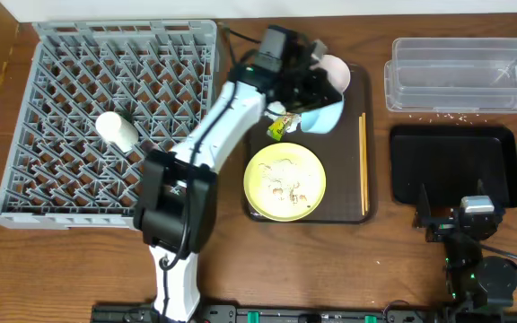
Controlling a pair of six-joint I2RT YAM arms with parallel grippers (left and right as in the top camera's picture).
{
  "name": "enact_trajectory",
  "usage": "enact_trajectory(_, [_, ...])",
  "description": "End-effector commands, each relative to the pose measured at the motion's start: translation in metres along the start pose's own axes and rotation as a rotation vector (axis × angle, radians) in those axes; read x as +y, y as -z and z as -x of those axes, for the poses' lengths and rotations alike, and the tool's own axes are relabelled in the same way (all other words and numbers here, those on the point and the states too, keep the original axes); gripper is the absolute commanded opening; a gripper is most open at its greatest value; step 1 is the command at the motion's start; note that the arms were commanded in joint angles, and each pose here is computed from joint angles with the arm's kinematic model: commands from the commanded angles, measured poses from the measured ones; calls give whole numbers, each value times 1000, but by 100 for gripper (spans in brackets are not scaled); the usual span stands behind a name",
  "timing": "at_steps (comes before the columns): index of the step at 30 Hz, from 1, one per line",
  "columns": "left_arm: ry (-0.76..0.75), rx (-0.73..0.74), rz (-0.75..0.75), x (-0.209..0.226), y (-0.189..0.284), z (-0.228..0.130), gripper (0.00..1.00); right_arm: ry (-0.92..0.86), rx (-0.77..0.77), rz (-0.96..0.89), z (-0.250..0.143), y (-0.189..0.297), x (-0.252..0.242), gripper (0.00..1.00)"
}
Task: Sort waste into correct bins and load items into the dishwasher
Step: 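Lift the light-blue bowl with the left gripper over the rack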
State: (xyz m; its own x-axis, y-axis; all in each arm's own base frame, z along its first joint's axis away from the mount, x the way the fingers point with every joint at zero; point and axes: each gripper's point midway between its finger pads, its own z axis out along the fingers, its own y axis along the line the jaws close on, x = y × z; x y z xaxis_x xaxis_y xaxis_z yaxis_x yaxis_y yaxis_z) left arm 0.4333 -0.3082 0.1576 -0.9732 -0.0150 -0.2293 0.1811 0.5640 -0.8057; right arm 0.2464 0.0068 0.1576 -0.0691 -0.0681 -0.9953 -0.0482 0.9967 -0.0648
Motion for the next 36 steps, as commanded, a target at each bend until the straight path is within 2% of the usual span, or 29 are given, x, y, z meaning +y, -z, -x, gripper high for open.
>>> enact_trajectory(1, [62, 9, -219, -22, 39, 19, 8, -13, 1, -6, -1, 0, -2, 99])
enact_trajectory(5, [74, -70, -332, -18, 84, 54, 8, -13, 1, -6, -1, 0, -2, 99])
enact_trajectory(9, [122, -169, -369, 1, 131, 85, 7, -13, 1, -6, -1, 0, -2, 99])
enact_trajectory(10, [122, -225, -388, 9, 158, 99, 8, -13, 1, -6, -1, 0, -2, 99])
enact_trajectory(15, [104, -376, -421, 29, 228, 129, 8, -13, 1, -6, -1, 0, -2, 99])
enact_trajectory(24, [231, -649, -344, 124, 358, 140, 7, -13, 1, -6, -1, 0, -2, 99])
enact_trajectory(29, [241, -730, -298, 163, 393, 131, 7, -13, 0, -6, -1, 0, -2, 99])
enact_trajectory(36, [324, -715, -294, 204, 381, 125, 8, -13, 0, -6, -1, 0, -2, 99])
